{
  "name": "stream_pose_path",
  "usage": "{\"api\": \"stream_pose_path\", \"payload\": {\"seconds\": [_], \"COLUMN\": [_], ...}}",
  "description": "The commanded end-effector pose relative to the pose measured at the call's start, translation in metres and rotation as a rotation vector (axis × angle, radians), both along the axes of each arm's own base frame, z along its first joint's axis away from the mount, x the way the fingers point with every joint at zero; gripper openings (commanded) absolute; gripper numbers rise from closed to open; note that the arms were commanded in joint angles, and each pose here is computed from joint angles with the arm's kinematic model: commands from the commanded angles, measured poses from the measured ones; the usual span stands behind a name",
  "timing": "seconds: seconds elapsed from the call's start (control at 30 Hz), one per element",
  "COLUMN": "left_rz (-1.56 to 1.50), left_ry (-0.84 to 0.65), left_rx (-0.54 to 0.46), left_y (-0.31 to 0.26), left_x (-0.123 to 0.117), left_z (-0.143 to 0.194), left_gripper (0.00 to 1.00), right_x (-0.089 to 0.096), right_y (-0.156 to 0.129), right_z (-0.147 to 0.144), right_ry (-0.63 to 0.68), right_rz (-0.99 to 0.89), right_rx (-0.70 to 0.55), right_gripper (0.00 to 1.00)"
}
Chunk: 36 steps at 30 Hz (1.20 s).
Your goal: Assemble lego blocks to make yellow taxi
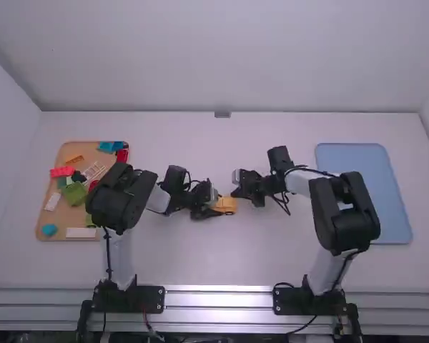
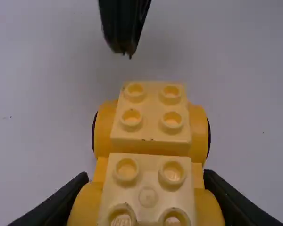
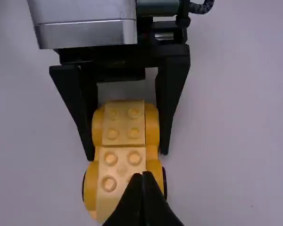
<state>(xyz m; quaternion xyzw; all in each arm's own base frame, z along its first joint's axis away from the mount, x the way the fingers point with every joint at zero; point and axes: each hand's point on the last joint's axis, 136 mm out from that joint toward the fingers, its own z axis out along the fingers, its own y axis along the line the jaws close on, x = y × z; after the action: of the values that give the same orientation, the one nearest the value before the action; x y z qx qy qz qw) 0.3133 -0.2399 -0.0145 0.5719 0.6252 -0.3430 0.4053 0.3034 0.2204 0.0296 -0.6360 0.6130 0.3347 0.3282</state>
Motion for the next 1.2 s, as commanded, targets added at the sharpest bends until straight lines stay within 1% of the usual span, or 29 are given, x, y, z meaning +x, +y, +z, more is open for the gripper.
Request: {"api": "stream_pose_path", "payload": {"seconds": [0.0, 0.07, 0.3, 0.47, 0.6, 0.8, 1.03, 1.13, 1.17], "left_rz": [-0.033, -0.033, -0.033, -0.033, -0.033, -0.033, -0.033, -0.033, -0.033], "left_ry": [0.021, 0.021, 0.018, 0.019, 0.022, 0.022, 0.018, 0.017, 0.016], "left_rx": [-0.021, -0.021, -0.022, -0.021, -0.021, -0.020, -0.022, -0.022, -0.022], "left_y": [-0.004, -0.004, -0.004, -0.004, -0.004, -0.004, -0.004, -0.004, -0.004], "left_x": [-0.008, -0.008, -0.008, -0.008, -0.008, -0.009, -0.008, -0.008, -0.008], "left_z": [-0.002, -0.002, -0.001, -0.001, -0.002, -0.002, -0.001, -0.001, -0.001], "left_gripper": [0.52, 0.51, 0.50, 0.49, 0.48, 0.47, 0.47, 0.47, 0.47], "right_x": [-0.010, -0.011, -0.018, -0.025, -0.024, -0.034, -0.033, -0.030, -0.024], "right_y": [0.004, 0.006, 0.012, 0.018, 0.015, 0.002, -0.007, 0.002, 0.010], "right_z": [-0.014, -0.018, -0.031, -0.035, -0.040, -0.051, -0.061, -0.051, -0.036], "right_ry": [0.052, 0.059, 0.058, 0.054, 0.076, 0.107, 0.132, 0.102, 0.063], "right_rz": [-0.003, -0.003, 0.000, 0.022, -0.014, -0.031, -0.124, -0.101, -0.072], "right_rx": [-0.025, -0.032, -0.128, -0.155, -0.193, -0.209, -0.179, -0.106, -0.043], "right_gripper": [0.00, 0.00, 0.00, 0.00, 0.00, 0.00, 0.00, 0.00, 0.00]}}
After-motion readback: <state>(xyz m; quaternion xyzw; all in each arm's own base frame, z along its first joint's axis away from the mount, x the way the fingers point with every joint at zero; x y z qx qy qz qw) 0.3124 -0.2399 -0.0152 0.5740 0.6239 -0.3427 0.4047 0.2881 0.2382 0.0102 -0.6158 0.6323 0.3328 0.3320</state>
